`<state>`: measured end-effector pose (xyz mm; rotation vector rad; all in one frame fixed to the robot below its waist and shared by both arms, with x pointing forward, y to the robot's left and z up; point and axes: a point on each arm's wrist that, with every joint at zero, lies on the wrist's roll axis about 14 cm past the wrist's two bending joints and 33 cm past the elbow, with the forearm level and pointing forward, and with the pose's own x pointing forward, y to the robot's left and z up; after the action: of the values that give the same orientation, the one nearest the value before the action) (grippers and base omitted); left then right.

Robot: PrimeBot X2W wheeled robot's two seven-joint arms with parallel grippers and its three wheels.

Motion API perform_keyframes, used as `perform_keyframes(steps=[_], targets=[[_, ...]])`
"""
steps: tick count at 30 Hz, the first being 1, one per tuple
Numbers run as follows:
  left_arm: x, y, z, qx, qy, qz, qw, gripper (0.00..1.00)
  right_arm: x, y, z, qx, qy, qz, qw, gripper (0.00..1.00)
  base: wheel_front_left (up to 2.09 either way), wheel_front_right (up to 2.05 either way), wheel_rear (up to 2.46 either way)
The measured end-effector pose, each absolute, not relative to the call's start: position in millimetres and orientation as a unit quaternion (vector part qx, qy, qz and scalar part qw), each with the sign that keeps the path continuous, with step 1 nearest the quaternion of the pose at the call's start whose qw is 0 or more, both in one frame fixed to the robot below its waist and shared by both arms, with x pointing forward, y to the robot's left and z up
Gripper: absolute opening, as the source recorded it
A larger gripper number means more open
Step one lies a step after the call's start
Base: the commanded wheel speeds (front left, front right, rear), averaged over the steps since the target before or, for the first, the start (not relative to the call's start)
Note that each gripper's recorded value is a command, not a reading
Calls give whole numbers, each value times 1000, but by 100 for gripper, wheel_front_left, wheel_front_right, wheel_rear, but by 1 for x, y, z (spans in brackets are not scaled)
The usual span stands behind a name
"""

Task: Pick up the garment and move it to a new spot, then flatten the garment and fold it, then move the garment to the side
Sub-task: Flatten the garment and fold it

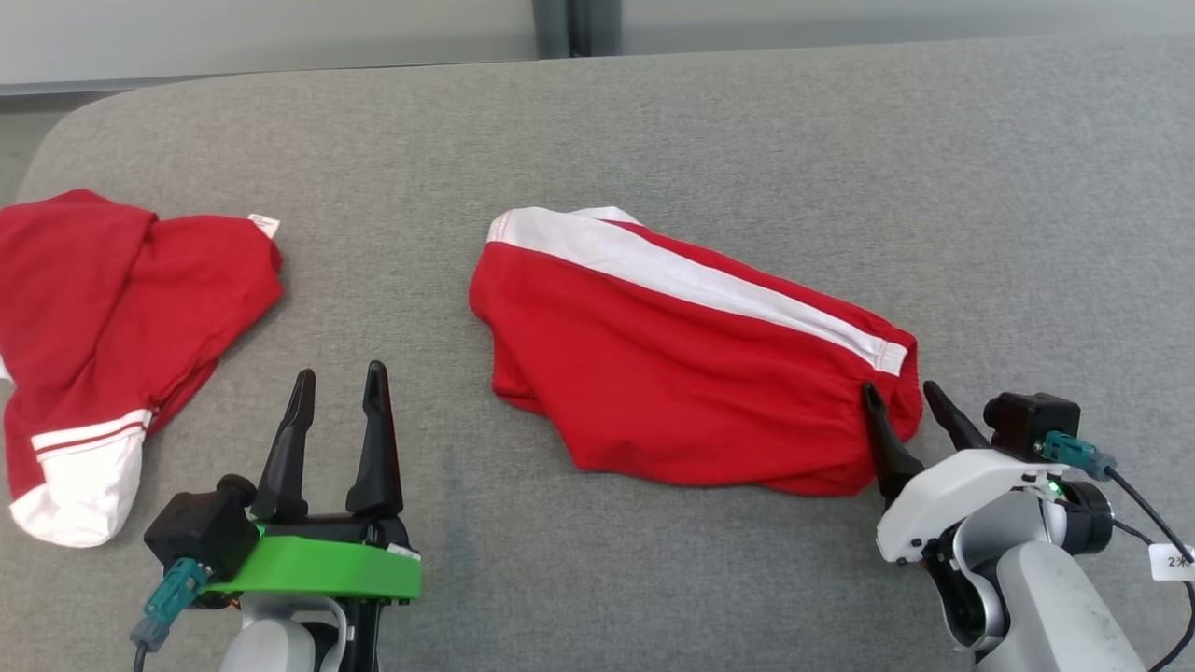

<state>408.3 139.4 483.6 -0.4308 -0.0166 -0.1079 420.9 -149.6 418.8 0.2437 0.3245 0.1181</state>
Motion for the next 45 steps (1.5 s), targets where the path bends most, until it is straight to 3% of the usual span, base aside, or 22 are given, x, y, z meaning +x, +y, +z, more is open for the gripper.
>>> perform_keyframes(steps=[15,16,17,18,22,23,33,45], targets=[[401,152,495,-224,-24,-27,974,100,423,-127,389,141,266,86,950,100,0,0,0],[401,153,495,-224,-25,-27,974,100,424,-123,389,138,272,92,948,94,0,0,0],[401,153,495,-224,-25,-27,974,100,426,-119,388,137,277,99,946,62,0,0,0],[401,153,496,-224,-25,-27,974,100,427,-116,389,135,280,104,945,44,0,0,0],[400,152,498,-225,-28,-28,973,100,432,-101,391,134,290,125,939,15,0,0,0],[400,152,498,-226,-29,-28,973,100,434,-98,391,134,291,129,939,0,0,0,0],[403,144,508,-227,-41,-43,972,100,438,-110,399,115,284,129,943,0,0,0,0],[409,108,524,-230,-55,-98,967,100,435,-249,432,67,256,12,964,0,0,0,0]])
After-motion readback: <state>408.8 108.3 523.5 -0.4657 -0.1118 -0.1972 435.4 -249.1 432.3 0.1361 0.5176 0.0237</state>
